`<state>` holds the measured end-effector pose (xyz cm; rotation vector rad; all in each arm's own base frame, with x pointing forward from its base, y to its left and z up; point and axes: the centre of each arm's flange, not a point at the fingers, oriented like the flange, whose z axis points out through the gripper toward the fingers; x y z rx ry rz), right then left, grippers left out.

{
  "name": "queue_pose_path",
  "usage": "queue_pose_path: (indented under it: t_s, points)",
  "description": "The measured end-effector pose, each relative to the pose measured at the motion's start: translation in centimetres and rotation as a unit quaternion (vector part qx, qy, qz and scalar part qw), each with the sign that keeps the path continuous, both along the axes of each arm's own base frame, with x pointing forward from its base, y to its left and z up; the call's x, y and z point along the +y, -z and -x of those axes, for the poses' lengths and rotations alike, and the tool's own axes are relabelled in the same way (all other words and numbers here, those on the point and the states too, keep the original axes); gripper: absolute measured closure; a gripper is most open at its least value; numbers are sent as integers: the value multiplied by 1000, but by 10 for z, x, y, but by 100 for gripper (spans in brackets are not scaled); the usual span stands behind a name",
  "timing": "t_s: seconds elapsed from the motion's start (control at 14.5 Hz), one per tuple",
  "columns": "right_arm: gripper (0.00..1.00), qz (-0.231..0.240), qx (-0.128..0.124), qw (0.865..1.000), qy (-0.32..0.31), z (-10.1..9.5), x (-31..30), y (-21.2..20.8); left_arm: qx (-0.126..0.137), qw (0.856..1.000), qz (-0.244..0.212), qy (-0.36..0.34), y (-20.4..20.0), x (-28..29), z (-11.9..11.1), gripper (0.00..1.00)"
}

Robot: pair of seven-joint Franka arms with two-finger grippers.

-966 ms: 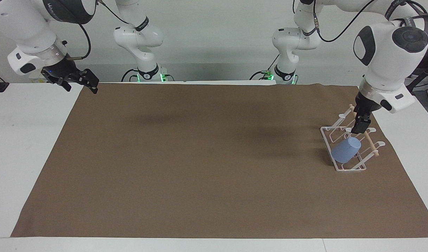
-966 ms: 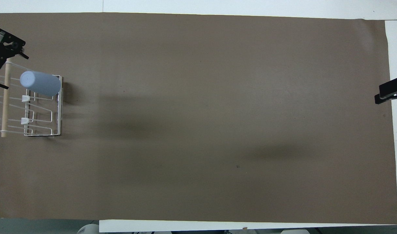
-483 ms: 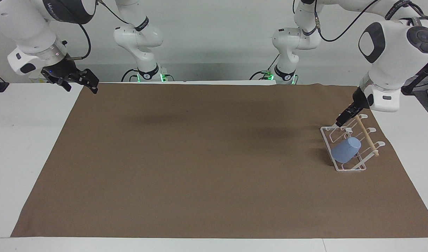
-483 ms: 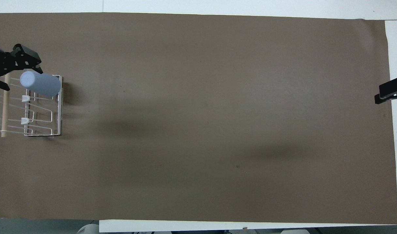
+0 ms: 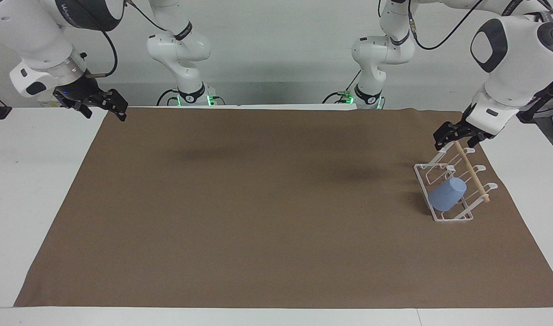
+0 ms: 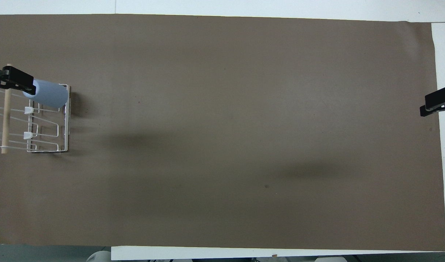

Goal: Hang cup on cup holder

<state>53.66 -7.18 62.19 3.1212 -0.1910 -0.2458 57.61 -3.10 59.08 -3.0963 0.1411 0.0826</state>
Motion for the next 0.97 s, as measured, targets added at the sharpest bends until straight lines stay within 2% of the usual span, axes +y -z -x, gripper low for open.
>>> queue_pose_path:
  t_s: [0.48, 0.97]
  points:
    - [0, 0, 0, 1000, 0, 0, 0, 0, -30, 1000, 5, 2, -19, -1, 4, 0]
    - [0, 0, 0, 1000, 0, 0, 0, 0, -23, 999, 4, -36, -11, 0, 5, 0]
